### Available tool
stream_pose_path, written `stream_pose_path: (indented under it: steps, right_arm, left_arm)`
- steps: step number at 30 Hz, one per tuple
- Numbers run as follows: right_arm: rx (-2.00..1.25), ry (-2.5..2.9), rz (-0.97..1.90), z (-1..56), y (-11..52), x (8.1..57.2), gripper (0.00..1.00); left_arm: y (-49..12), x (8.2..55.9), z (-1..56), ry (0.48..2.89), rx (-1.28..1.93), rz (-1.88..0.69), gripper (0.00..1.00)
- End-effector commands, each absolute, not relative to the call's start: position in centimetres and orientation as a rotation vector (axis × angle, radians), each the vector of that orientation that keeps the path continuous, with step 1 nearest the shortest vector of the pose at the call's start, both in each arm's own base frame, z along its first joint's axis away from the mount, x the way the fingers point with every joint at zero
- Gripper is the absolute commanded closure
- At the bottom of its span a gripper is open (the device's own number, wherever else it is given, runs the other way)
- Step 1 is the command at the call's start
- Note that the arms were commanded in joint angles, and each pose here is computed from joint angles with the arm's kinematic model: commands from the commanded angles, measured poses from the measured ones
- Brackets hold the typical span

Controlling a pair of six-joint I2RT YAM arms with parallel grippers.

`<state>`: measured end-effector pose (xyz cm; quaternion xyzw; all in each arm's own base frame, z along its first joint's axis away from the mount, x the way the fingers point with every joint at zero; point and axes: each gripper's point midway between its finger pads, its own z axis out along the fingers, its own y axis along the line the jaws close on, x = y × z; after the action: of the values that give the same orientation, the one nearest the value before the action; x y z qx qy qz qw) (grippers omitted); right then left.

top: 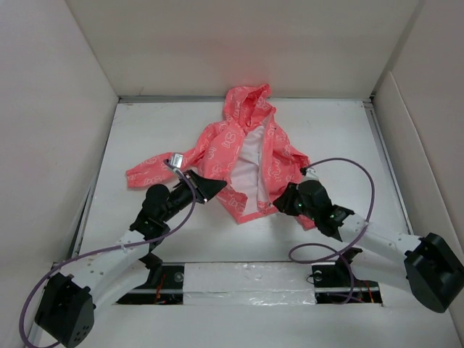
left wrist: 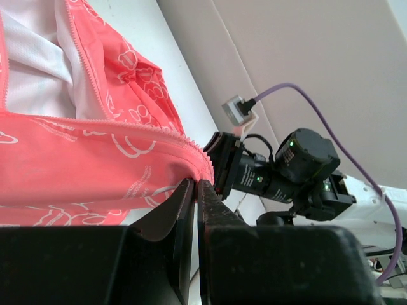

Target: Zip up the jacket

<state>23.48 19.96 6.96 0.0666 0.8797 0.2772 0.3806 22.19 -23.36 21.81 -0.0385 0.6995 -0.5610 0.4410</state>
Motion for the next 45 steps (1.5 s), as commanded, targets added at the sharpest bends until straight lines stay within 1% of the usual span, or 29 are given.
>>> stream_pose_path:
  steps: [1, 5, 7, 11, 13, 18, 22, 24, 25, 26, 28, 29, 31, 32, 35, 36, 37, 38, 39, 40, 41, 42, 43, 45]
  right_arm:
    - [0.098, 2.114, 0.717, 10.4, 21.3, 26.4, 0.65]
    - [0.080, 2.111, 0.727, 10.1, 21.8, 26.8, 0.60]
    - [0.059, 2.115, 0.712, 10.1, 22.1, 27.3, 0.55]
    - [0.017, 2.146, 0.682, 9.6, 22.7, 28.0, 0.54]
    - [-0.008, 2.171, 0.663, 9.2, 22.9, 28.2, 0.59]
    - [-0.029, 2.174, 0.687, 9.1, 23.9, 28.4, 0.60]
    - [-0.057, 2.215, 0.682, 8.6, 24.3, 28.0, 0.63]
    - [-0.064, 2.225, 0.665, 8.4, 24.5, 27.9, 0.72]
    - [-0.101, 2.224, 0.649, 8.5, 25.0, 27.7, 0.80]
    - [-0.123, 2.254, 0.604, 8.0, 24.9, 27.3, 0.84]
    - [-0.149, 2.225, 0.490, 9.3, 25.2, 28.6, 0.88]
    - [-0.207, 2.264, 0.439, 8.8, 25.5, 27.6, 0.88]
    - [-0.248, 2.273, 0.326, 8.6, 26.0, 28.0, 0.89]
    - [-0.294, 2.257, 0.316, 9.5, 27.3, 28.1, 0.89]
    - [-0.347, 2.275, 0.318, 8.6, 29.4, 28.9, 0.88]
    - [-0.374, 2.284, 0.344, 8.2, 30.4, 28.6, 0.87]
    - [-0.379, 2.289, 0.348, 8.0, 30.9, 28.8, 0.82]
    - [-0.397, 2.321, 0.321, 6.5, 31.0, 28.9, 0.77]
    - [-0.397, 2.318, 0.327, 6.9, 31.6, 29.3, 0.71]
    - [-0.411, 2.322, 0.331, 6.8, 32.1, 29.1, 0.55]
    - [-0.416, 2.320, 0.335, 6.8, 32.2, 29.2, 0.48]
    - [-0.416, 2.308, 0.354, 7.3, 32.3, 29.0, 0.42]
    - [-0.406, 2.297, 0.367, 7.8, 32.3, 29.0, 0.34]
    - [-0.362, 2.245, 0.408, 10.3, 32.0, 29.0, 0.29]
  left_arm:
    - [-23.0, 22.1, 23.3, 1.665, -0.045, -1.376, 1.00]
    - [-22.5, 22.2, 23.4, 1.668, -0.053, -1.341, 1.00]
    - [-22.4, 22.2, 23.5, 1.666, -0.051, -1.332, 1.00]
    - [-22.5, 22.3, 23.2, 1.678, -0.051, -1.331, 1.00]
    - [-22.5, 22.2, 23.1, 1.679, -0.049, -1.331, 1.00]
    - [-22.4, 22.2, 23.1, 1.682, -0.048, -1.321, 1.00]
    - [-22.3, 22.1, 23.0, 1.684, -0.043, -1.315, 1.00]
    - [-22.3, 22.1, 22.9, 1.688, -0.046, -1.311, 1.00]
    - [-22.3, 22.1, 22.9, 1.688, -0.045, -1.309, 1.00]
    - [-22.3, 22.1, 23.0, 1.684, -0.044, -1.310, 1.00]
    - [-22.3, 22.1, 22.8, 1.690, -0.044, -1.310, 1.00]
    - [-22.3, 22.1, 22.8, 1.690, -0.045, -1.311, 1.00]
    - [-22.2, 22.0, 22.6, 1.689, -0.048, -1.309, 1.00]
    - [-22.1, 22.0, 22.5, 1.691, -0.053, -1.305, 1.00]
    - [-21.7, 22.0, 22.4, 1.695, -0.061, -1.282, 1.00]
    - [-21.5, 22.1, 22.3, 1.695, -0.071, -1.269, 1.00]
    - [-21.3, 22.1, 22.7, 1.684, -0.068, -1.259, 1.00]
    - [-21.1, 22.0, 22.3, 1.700, -0.075, -1.243, 1.00]
    - [-20.9, 22.1, 22.4, 1.696, -0.084, -1.228, 1.00]
    - [-20.6, 22.0, 23.0, 1.678, -0.077, -1.218, 1.00]
    - [-20.4, 22.0, 22.8, 1.688, -0.081, -1.204, 1.00]
    - [-20.1, 22.1, 22.9, 1.683, -0.091, -1.186, 1.00]
    - [-19.9, 22.1, 23.3, 1.670, -0.087, -1.175, 1.00]
    - [-19.5, 22.3, 23.4, 1.674, -0.098, -1.143, 1.00]
